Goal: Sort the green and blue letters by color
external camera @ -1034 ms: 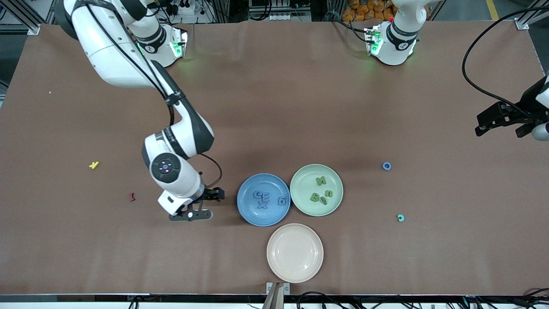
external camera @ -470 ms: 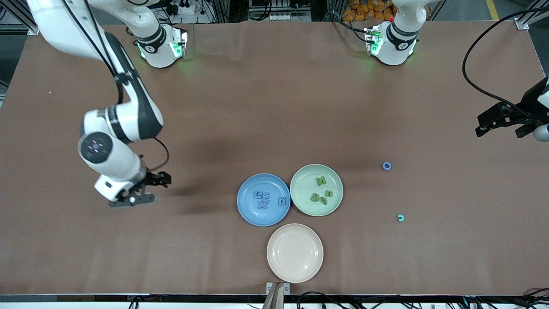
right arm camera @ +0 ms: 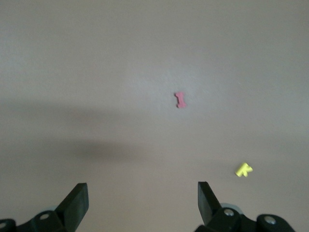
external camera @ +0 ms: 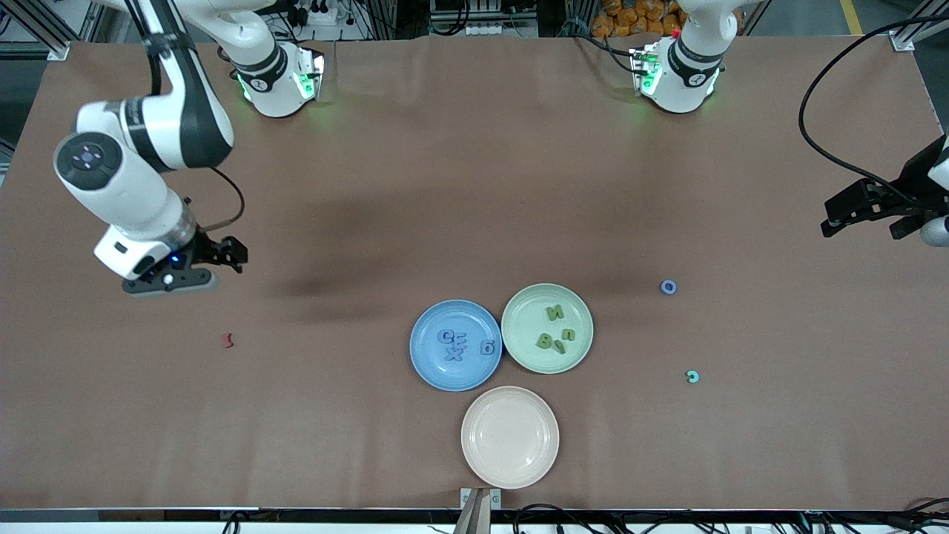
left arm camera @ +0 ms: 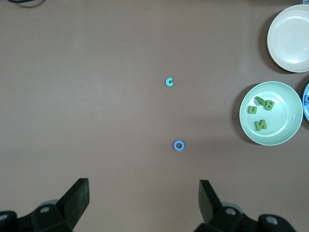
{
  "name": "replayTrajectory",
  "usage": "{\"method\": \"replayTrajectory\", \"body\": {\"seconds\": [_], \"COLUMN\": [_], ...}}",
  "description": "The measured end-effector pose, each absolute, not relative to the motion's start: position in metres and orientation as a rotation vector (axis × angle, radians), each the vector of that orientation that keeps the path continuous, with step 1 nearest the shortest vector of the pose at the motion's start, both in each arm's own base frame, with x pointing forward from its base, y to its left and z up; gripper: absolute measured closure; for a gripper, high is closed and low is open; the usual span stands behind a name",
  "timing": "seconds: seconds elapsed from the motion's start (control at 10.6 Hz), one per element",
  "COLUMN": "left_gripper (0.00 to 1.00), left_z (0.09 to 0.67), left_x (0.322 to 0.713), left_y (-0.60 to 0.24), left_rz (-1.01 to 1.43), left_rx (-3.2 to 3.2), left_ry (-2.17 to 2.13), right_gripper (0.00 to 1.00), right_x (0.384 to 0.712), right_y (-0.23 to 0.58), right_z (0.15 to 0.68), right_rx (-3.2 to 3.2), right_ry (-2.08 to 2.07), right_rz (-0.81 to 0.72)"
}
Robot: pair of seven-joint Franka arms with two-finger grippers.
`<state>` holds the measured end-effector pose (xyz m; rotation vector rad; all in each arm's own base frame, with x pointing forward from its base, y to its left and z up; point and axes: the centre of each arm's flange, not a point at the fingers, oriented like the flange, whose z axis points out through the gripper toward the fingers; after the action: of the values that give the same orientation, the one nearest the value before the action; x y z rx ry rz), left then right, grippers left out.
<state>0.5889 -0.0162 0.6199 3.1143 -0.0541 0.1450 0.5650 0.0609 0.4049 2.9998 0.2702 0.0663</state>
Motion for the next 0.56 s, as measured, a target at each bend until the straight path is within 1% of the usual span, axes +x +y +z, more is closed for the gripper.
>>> {"method": "replayTrajectory", "body": {"seconds": [0.28, 0.56], "left_gripper": [0.0, 0.0], "left_z": [0.62, 0.621], "left_x": [0.589, 0.589], "left_y": [-0.016, -0.019], "left_rz": [0.147, 0.154], "left_rx": [3.114, 3.113], "left_ry": [-0.054, -0.061], "right_gripper": [0.0, 0.0], "right_x": [0.545, 0.541], "right_y": [0.049, 0.042], "right_z": [0.449, 0.495], "right_rx": [3.003, 3.06], "right_ry": [0.243, 0.169], "right_rz": [0.065, 0.093]}}
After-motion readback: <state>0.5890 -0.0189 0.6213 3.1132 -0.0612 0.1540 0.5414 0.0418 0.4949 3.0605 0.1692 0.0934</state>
